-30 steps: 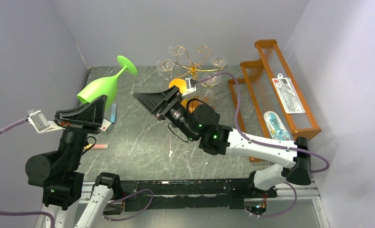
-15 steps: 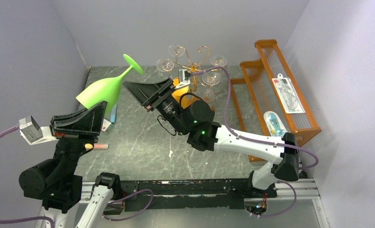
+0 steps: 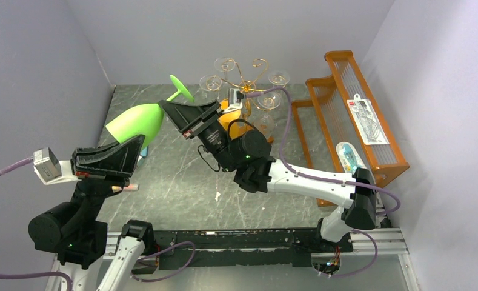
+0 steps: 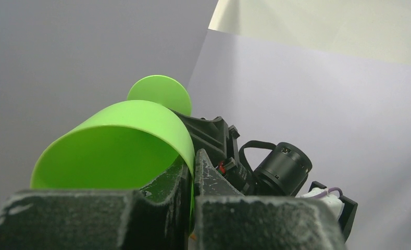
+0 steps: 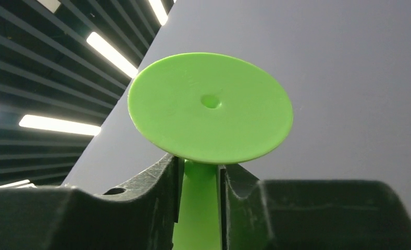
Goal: Place the wine glass upside down on the wine glass rack
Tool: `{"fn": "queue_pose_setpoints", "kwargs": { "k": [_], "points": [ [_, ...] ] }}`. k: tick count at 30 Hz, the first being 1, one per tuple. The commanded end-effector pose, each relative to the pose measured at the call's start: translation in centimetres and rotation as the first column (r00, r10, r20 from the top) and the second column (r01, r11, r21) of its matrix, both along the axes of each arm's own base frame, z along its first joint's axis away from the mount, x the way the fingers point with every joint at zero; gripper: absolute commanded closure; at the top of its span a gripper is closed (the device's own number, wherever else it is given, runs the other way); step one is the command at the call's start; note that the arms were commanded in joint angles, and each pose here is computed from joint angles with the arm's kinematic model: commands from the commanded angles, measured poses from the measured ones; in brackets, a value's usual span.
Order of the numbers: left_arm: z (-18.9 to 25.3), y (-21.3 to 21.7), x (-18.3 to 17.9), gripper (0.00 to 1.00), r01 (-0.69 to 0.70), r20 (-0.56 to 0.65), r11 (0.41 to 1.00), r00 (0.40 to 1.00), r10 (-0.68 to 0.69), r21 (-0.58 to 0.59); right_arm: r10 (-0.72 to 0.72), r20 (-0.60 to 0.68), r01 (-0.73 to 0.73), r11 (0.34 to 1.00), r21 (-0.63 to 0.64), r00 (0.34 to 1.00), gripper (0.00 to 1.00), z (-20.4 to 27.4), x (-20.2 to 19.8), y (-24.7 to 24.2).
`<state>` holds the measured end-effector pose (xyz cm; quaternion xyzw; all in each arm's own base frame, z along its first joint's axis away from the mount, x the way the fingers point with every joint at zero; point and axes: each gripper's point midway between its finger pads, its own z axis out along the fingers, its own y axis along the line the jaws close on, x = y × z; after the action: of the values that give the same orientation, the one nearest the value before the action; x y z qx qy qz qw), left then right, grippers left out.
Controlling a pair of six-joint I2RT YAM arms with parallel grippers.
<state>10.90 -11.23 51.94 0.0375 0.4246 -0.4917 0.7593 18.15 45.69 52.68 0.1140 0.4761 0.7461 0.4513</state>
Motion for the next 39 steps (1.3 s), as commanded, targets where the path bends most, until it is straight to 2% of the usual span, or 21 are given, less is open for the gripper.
{"fn": "queue_pose_setpoints", "kwargs": {
  "k": [1, 5, 10, 12, 14, 17, 19, 22, 27, 31, 39],
  "points": [
    [-0.4, -0.7, -1.1, 0.95, 0.04, 0.035, 0.998, 0.999, -0.041, 0.044, -0.033, 0.023, 0.032, 0.998, 0.055, 0.999, 0.74, 0.6, 0.1, -0.9],
    [-0.9, -1.5, -1.4, 0.95, 0.084, 0.018, 0.994, 0.996, -0.086, 0.074, -0.044, 0.032, 0.042, 0.997, 0.069, 0.999, 0.98, 0.5, 0.0, -1.6],
    [-0.9, -1.5, -1.5, 0.93, 0.089, 0.009, 0.993, 0.996, -0.09, 0.08, -0.081, 0.085, 0.074, 0.993, 0.088, 0.993, 1.0, 1.5, -0.3, -2.9],
    [-0.9, -1.2, -0.9, 0.79, 0.062, -0.023, 0.996, 0.998, -0.061, 0.069, -0.105, 0.106, 0.096, 0.992, 0.085, 0.989, 1.0, 1.8, -0.3, -3.3],
    [-1.2, -0.8, -0.2, 0.57, 0.032, -0.058, 0.997, 0.998, -0.028, 0.069, -0.144, 0.118, 0.135, 0.988, 0.08, 0.983, 1.0, 2.1, 0.0, -4.0],
    [-1.5, 0.1, 0.6, 0.32, -0.033, -0.103, 0.998, 0.994, 0.039, 0.062, -0.206, 0.128, 0.201, 0.978, 0.052, 0.97, 1.0, 1.9, 0.5, -4.9],
    [-2.0, 1.1, 1.5, 0.2, -0.103, -0.142, 0.993, 0.984, 0.111, 0.062, -0.254, 0.138, 0.253, 0.967, 0.024, 0.957, 1.0, 1.8, 1.0, -5.7],
    [-3.2, 2.4, 2.6, 0.1, -0.212, -0.167, 0.969, 0.959, 0.231, 0.124, -0.329, 0.165, 0.343, 0.937, -0.065, 0.93, 1.0, 1.7, 1.8, -6.6],
    [-3.6, 3.9, 3.2, 0.08, -0.313, -0.168, 0.931, 0.924, 0.344, 0.185, -0.397, 0.231, 0.438, 0.884, -0.164, 0.888, 1.0, 0.8, 2.5, -7.8],
    [-4.4, 4.8, 4.3, 0.06, -0.349, -0.241, 0.919, 0.89, 0.386, 0.185, -0.418, 0.288, 0.482, 0.853, -0.202, 0.861, 1.0, 0.1, 2.4, -8.6],
    [-3.4, 4.1, 4.7, 0.04, -0.288, -0.36, 0.945, 0.874, 0.325, 0.153, -0.319, 0.469, 0.482, 0.829, -0.282, 0.824, 1.0, -2.0, 0.7, -8.1]
  ]
}}
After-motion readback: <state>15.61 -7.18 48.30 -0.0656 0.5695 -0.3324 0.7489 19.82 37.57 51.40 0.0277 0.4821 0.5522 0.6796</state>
